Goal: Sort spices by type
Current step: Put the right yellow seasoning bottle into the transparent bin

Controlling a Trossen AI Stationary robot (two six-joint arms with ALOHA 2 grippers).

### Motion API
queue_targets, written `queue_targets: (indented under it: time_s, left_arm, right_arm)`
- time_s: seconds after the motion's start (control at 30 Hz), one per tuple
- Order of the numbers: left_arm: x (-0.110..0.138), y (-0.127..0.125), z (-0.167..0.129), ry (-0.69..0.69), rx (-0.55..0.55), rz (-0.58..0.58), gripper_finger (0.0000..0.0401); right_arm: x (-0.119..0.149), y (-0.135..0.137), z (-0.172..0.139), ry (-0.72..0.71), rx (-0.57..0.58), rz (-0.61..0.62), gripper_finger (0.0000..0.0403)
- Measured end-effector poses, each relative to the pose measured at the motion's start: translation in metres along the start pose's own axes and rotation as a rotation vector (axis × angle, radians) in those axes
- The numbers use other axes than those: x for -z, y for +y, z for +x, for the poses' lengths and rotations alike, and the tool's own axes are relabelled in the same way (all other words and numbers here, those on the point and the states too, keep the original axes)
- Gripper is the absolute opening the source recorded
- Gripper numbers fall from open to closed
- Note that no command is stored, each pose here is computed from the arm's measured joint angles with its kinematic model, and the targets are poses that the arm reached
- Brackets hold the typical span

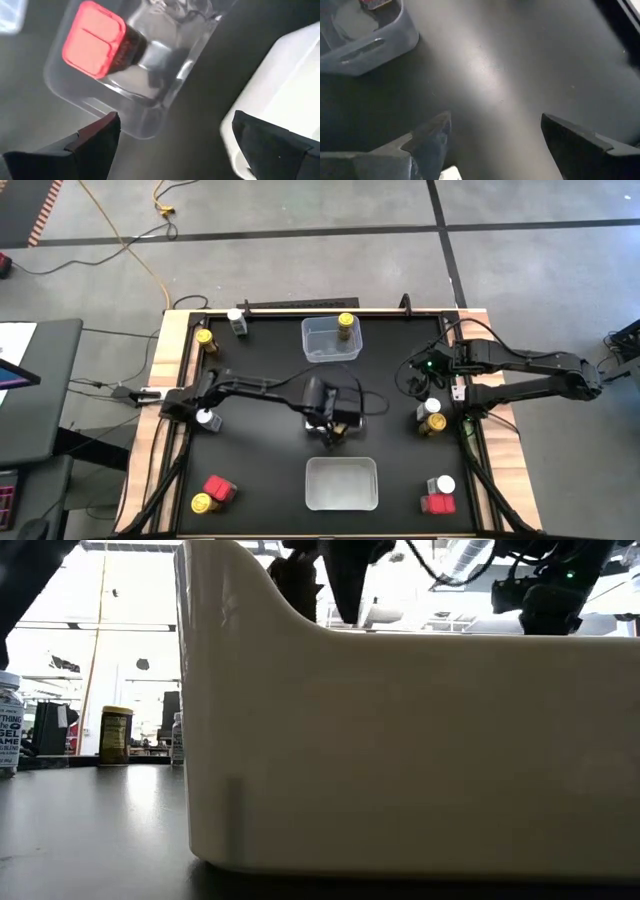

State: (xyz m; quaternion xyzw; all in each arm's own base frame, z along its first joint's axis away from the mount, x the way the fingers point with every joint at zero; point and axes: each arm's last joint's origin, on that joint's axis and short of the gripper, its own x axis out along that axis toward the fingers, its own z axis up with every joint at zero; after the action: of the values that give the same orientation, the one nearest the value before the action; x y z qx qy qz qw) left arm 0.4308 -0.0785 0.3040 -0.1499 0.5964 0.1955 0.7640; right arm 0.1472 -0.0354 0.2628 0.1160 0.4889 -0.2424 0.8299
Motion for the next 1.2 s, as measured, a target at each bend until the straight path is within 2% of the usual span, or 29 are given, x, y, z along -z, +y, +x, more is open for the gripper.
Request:
queue_targets:
  time_s: [0.13, 0.27, 0.47, 0.63, 0.77, 0.93, 1.03, 1.2]
  left_arm:
    - [0.014, -0.01, -0.021, -0.109, -0.064, 0.08, 0.0369]
    - [0.029, -0.008, -0.052, -0.193, -0.07, 0.166, 0.0369]
    - [0.051, 0.016, -0.075, -0.259, -0.057, 0.266, 0.0369]
    - [0.083, 0.046, -0.071, -0.362, 0.016, 0.267, 0.0369]
    - [0.116, 0.078, -0.063, -0.468, 0.09, 0.225, 0.0369]
    - [0.155, 0.112, -0.044, -0.543, 0.201, 0.155, 0.0369]
    - [0.174, 0.128, -0.034, -0.603, 0.262, 0.127, 0.0368]
    - [0.195, 0.143, -0.017, -0.693, 0.362, 0.062, 0.0368]
  right_arm:
    - [0.0, 0.001, 0.0, -0.005, -0.004, 0.104, 0.0333]
    - [-0.002, 0.007, -0.003, -0.025, -0.033, 0.184, 0.0332]
    - [-0.022, 0.023, -0.031, -0.165, -0.098, 0.28, 0.0331]
    - [-0.039, 0.035, -0.051, -0.206, -0.09, 0.317, 0.0331]
    - [-0.048, 0.043, -0.057, -0.093, -0.034, 0.358, 0.0331]
    - [-0.048, 0.051, -0.063, 0.135, 0.121, 0.441, 0.0331]
    - [-0.046, 0.057, -0.067, 0.238, 0.129, 0.491, 0.0331]
    - [-0.03, 0.066, -0.072, 0.279, 0.108, 0.573, 0.0326]
